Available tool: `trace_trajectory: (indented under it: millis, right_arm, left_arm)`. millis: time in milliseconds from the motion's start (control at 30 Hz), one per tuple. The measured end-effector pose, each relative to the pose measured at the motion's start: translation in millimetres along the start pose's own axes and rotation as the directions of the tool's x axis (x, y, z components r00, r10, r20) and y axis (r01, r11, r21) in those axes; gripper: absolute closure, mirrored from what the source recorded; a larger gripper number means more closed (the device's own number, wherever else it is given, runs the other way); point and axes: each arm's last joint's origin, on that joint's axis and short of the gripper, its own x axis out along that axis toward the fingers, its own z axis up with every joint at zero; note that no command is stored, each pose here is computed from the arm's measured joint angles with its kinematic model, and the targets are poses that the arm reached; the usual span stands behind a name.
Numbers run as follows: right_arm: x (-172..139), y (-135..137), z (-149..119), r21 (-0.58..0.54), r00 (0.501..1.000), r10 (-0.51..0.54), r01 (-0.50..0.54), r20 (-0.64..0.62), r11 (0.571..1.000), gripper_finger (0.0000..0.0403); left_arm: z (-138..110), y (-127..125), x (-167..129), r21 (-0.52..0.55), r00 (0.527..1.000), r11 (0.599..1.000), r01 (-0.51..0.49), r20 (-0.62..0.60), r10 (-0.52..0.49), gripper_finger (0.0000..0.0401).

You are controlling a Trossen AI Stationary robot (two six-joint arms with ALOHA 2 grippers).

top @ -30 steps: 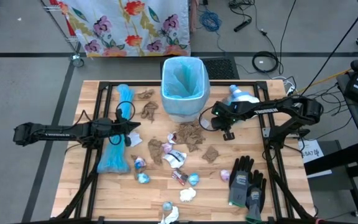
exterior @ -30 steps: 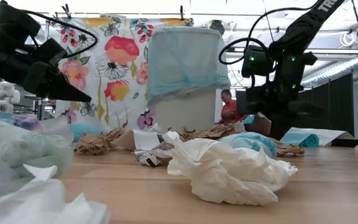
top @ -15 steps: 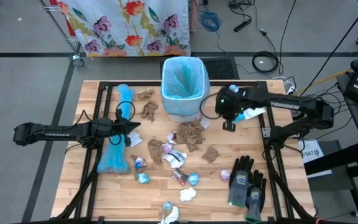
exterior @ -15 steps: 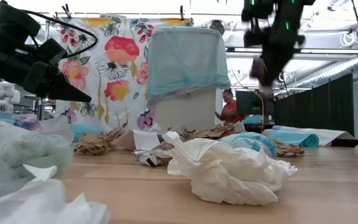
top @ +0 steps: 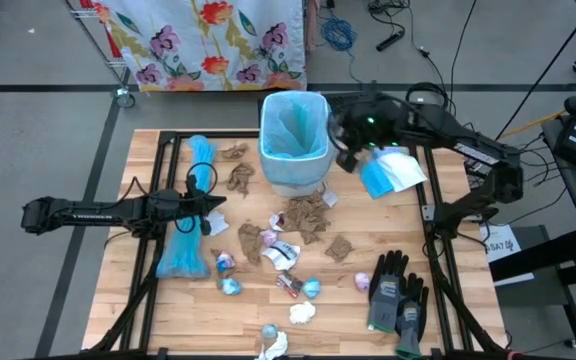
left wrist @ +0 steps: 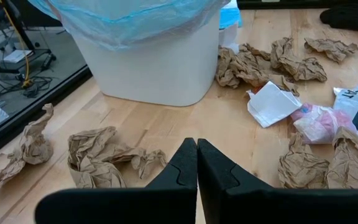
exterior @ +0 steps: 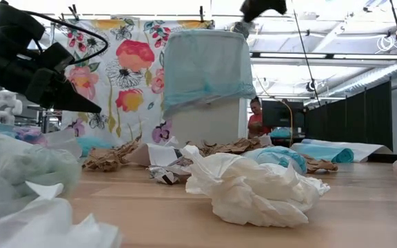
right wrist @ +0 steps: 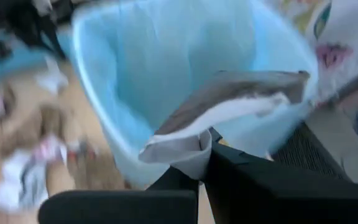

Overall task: Place trash/remove bag and relplace
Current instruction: Put the brown paper into the blue trash bag inside the white trash bin

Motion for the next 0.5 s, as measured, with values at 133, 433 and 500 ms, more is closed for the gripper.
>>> trace_trajectory:
  millis: [133, 433, 500]
  right_arm:
    - [29, 8, 22, 0.014, 0.996, 0.009, -0.01, 0.091, 1.0, 0.0403]
    - [91, 13, 52, 0.082, 0.961, -0.009, -0.014, 0.278, 0.997, 0.0381]
    - [100, 8, 52, 0.128, 0.962, -0.022, -0.013, 0.272, 0.992, 0.0364]
  left_arm:
    - [0, 0, 0, 0.0, 1.0, 1.0, 0.0, 0.0, 0.0, 0.0399]
    - [0, 0, 0, 0.0, 1.0, 1.0, 0.0, 0.0, 0.0, 0.0399]
    - [0, 0, 0, 0.0, 1.0, 1.0, 0.0, 0.0, 0.0, 0.0399]
